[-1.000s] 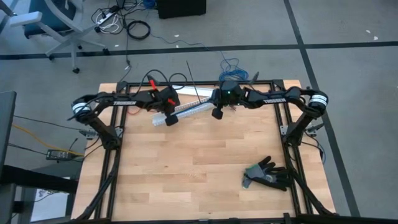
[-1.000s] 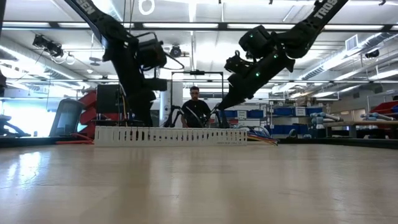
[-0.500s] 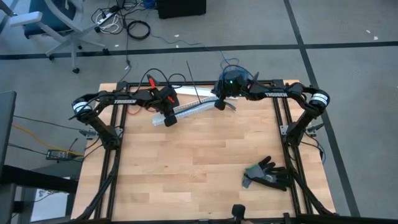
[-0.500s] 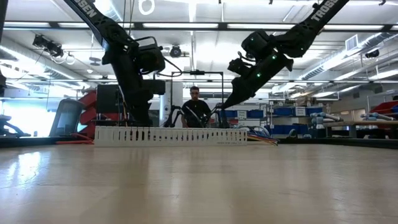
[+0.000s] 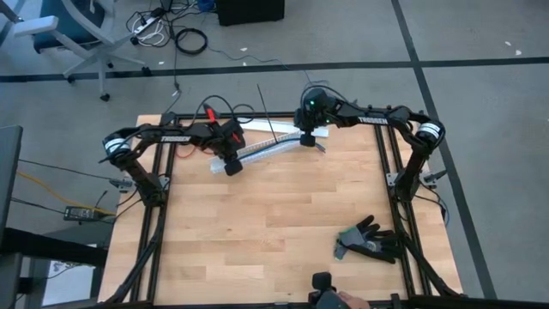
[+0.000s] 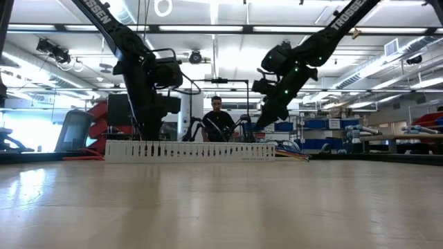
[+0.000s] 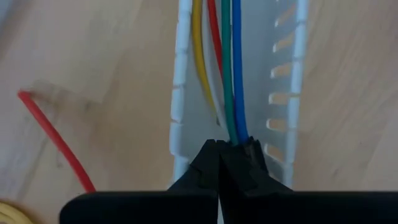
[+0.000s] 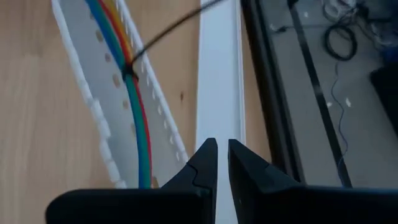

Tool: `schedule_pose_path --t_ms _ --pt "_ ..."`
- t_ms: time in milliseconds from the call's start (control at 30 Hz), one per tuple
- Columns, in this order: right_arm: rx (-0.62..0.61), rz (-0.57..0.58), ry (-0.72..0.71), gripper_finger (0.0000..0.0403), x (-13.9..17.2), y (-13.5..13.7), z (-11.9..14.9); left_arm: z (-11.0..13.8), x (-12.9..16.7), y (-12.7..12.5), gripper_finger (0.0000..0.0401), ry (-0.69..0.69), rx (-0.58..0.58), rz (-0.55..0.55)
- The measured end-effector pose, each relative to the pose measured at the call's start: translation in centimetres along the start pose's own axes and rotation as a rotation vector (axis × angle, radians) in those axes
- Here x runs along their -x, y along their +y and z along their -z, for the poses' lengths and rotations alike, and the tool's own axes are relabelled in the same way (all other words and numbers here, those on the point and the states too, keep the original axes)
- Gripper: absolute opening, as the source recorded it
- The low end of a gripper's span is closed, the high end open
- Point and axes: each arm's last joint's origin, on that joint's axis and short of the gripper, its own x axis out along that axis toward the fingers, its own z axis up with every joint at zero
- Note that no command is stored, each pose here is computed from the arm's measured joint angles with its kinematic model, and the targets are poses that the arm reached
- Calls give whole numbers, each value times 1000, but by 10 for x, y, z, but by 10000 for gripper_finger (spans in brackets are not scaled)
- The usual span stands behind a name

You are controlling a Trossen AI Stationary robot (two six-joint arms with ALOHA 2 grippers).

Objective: Ziptie cables
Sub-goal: Put the zip tied cables in the cable duct

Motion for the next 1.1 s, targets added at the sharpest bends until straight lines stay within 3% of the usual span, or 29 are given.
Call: schedule_pose_path --t_ms 333,467,600,800,967,1100 --pt "102 -57 -46 80 -1 4 -3 1 -2 -1 0 15 -2 4" --pt "152 -91 0 92 -6 8 3 0 -2 -1 0 6 -3 2" --pt "183 -66 95 78 -18 9 11 0 -2 -1 0 5 -1 2" --pt "167 -40 100 47 -28 0 5 0 -2 -1 0 1 -1 3" --pt "153 -87 169 9 -36 1 11 1 -2 -1 0 8 -4 9" --pt "132 -76 179 5 -33 3 10 0 -2 -1 0 6 -5 9"
